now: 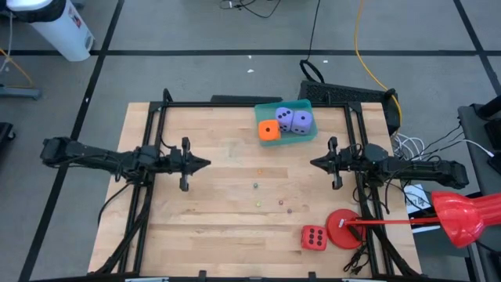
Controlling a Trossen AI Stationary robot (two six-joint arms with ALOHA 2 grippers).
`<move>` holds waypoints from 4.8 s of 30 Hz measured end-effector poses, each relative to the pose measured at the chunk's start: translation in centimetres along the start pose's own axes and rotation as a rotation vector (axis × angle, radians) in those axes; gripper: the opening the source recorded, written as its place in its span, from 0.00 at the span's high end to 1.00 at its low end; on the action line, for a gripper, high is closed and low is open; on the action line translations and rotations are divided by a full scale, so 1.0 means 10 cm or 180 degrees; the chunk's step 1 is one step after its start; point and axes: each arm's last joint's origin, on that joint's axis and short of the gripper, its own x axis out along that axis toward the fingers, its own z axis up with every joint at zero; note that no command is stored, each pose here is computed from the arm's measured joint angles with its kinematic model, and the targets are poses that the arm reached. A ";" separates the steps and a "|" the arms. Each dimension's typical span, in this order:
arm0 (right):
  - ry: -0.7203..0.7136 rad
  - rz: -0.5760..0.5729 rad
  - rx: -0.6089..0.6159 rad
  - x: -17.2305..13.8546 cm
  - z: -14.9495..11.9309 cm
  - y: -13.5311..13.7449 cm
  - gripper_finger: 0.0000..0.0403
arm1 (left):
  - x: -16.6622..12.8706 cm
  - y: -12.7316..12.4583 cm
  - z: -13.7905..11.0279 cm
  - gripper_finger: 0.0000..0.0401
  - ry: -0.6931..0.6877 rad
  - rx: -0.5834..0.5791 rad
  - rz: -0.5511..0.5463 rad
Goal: Pick & Place Dice
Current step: Put the large red dice into the blue transparent bin
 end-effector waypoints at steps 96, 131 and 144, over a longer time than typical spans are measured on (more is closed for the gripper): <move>0.2523 0.0347 0.0234 0.53 0.49 0.54 1.00 | 0.12 -0.09 -0.36 0.99 0.0588 -0.0381 0.0383; 0.2993 0.0758 0.0069 0.75 0.50 1.78 1.00 | 0.09 -0.01 -0.46 0.99 0.0741 -0.1016 0.1087; 0.3509 0.1030 0.0614 0.85 0.46 2.32 1.00 | 0.08 -0.02 -0.49 0.97 0.0853 -0.1039 0.1085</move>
